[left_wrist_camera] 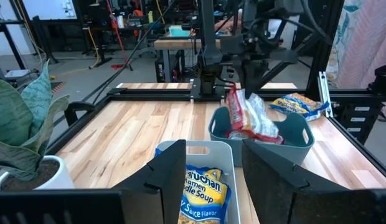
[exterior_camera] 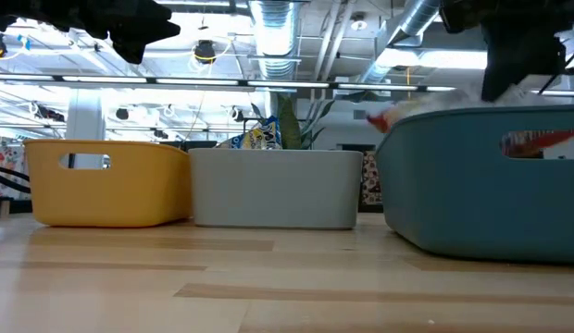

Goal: Sort Maruchan noodles
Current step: Put the right red noodle pack into the blue bin, then put the red noodle pack into the blue bin

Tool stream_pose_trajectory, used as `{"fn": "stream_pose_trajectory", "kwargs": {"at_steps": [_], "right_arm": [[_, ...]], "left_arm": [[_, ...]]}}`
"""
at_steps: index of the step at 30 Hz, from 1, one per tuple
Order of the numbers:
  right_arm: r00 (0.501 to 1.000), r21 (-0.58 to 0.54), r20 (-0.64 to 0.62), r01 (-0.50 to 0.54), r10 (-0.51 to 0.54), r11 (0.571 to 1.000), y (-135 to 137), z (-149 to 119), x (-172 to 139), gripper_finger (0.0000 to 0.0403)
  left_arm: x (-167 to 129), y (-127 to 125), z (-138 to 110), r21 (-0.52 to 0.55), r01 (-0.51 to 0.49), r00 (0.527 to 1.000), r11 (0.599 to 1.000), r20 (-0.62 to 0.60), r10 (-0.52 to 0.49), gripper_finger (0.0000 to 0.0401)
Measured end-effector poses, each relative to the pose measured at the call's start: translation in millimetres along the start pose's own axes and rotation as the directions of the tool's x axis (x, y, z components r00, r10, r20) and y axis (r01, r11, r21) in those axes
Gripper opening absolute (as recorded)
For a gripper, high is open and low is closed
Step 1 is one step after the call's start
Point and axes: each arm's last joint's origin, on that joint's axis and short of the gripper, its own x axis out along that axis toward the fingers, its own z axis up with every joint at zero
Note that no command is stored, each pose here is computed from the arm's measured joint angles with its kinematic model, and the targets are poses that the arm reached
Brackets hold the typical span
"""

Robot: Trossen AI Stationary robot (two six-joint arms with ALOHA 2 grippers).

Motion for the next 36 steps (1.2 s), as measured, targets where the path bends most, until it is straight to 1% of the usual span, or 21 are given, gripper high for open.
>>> {"fn": "stream_pose_trajectory", "kwargs": {"at_steps": [4,6,12,16,21,24,26,29,31,33,34,36], "right_arm": [[1.000,-0.010,0.000,0.029,-0.029,1.000,1.2,-0.9,6.2,0.0014],[1.000,-0.025,0.005,0.019,-0.019,1.000,2.5,-0.5,6.8,0.0022],[1.000,-0.020,0.016,0.000,0.000,1.000,4.4,0.4,6.7,0.0063],[1.000,-0.025,0.025,-0.003,0.003,1.000,4.0,1.0,4.9,0.0112],[0.999,-0.104,0.048,-0.011,0.017,0.994,1.6,9.6,-0.8,0.0187],[0.995,-0.152,0.099,-0.008,0.023,0.988,-0.5,17.7,-8.4,0.0224],[0.990,-0.177,0.139,0.006,0.019,0.984,-2.2,21.9,-11.3,0.0241],[0.990,-0.215,0.143,0.027,0.004,0.976,-5.0,24.9,-11.2,0.0249],[0.990,-0.221,0.139,0.039,-0.009,0.974,-6.5,25.1,-11.0,0.0249],[0.990,-0.250,0.140,0.042,-0.007,0.967,-6.3,25.1,-10.8,0.0247],[0.989,-0.270,0.149,0.049,-0.009,0.962,-5.8,25.5,-10.3,0.0245],[0.976,-0.301,0.217,0.093,-0.027,0.949,-3.9,27.8,-8.6,0.0242]], "left_arm": [[0.0,0.0,0.0,0.000,0.000,1.000,1.000,0.000,0.000,0.0142],[0.0,0.0,0.0,0.000,0.000,1.000,1.000,0.000,0.000,0.0142],[0.0,-0.1,-0.6,-0.013,0.003,1.000,1.000,-0.006,-0.003,0.0142],[-0.1,-0.1,-0.5,-0.010,0.003,1.000,1.000,-0.005,-0.003,0.0142],[-0.1,0.1,-0.5,-0.006,-0.001,1.000,1.000,-0.005,0.001,0.0142],[0.0,0.4,-0.5,-0.006,-0.011,1.000,1.000,-0.005,0.011,0.0142],[0.0,0.6,-0.5,-0.006,-0.018,1.000,1.000,-0.005,0.018,0.0142],[0.0,0.5,-0.7,-0.005,-0.018,1.000,1.000,-0.007,0.018,0.0142],[0.0,0.5,-0.7,-0.003,-0.018,1.000,1.000,-0.007,0.018,0.0142],[0.0,0.5,-0.9,0.009,-0.018,1.000,1.000,-0.009,0.018,0.0142],[0.0,0.6,-0.8,0.013,-0.018,1.000,1.000,-0.008,0.018,0.0142],[0.0,0.6,-0.9,0.013,-0.019,1.000,1.000,-0.009,0.019,0.0142]]}}
